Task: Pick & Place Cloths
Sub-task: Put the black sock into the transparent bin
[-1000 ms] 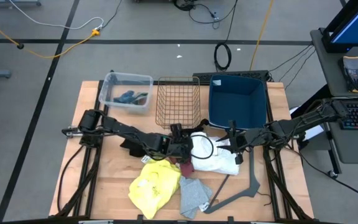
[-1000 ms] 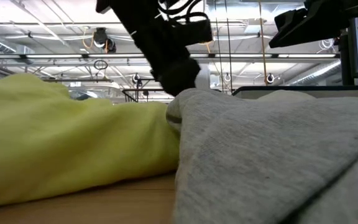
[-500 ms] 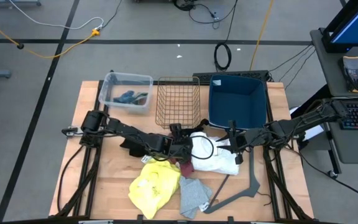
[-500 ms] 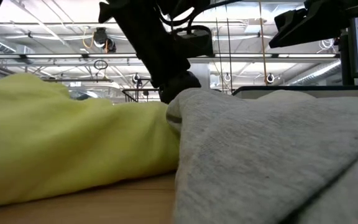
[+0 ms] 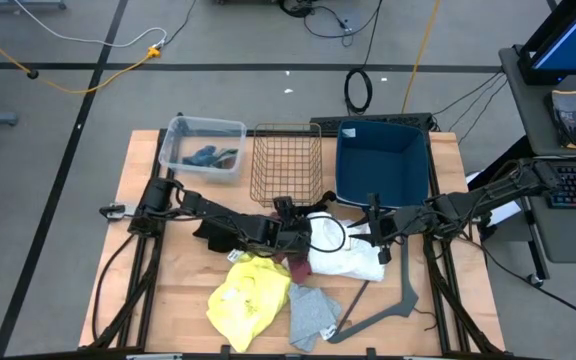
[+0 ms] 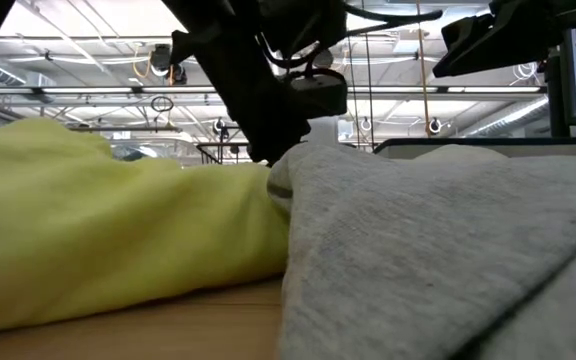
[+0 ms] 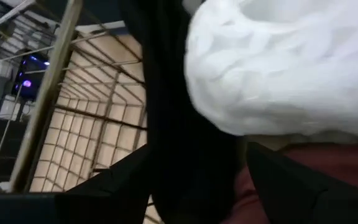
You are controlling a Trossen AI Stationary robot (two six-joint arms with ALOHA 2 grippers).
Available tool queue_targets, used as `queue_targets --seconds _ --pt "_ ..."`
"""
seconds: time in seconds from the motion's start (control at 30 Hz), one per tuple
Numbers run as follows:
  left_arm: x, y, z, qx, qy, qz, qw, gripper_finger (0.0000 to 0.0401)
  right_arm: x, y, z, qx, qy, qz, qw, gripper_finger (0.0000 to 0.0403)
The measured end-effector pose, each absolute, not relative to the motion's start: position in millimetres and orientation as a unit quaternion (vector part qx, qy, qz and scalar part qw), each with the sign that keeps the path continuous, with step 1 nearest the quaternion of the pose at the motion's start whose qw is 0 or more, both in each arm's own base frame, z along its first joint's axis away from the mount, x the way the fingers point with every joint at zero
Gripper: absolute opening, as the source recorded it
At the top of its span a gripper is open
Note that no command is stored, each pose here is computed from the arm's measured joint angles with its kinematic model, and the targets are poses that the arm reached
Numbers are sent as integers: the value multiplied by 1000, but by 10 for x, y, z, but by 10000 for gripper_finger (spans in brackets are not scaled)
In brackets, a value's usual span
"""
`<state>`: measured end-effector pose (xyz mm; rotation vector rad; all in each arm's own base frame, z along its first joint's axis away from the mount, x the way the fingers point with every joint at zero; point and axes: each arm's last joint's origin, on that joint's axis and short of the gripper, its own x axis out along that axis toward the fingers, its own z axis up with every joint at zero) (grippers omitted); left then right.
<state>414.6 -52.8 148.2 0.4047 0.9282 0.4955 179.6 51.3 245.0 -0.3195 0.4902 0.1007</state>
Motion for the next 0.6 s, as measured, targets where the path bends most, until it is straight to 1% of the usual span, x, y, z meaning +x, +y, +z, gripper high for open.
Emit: queue_targets --seconds 0.37,0.47,0.6 --pt "4171 -443 1481 170 440 229 852 253 1796 513 2450 -157 242 50 956 100" --pt "4178 -440 1461 169 440 228 852 229 1796 513 2450 -157 242 50 956 100" --pt "4187 -434 1433 170 442 227 851 175 1796 513 2451 -157 241 50 956 100"
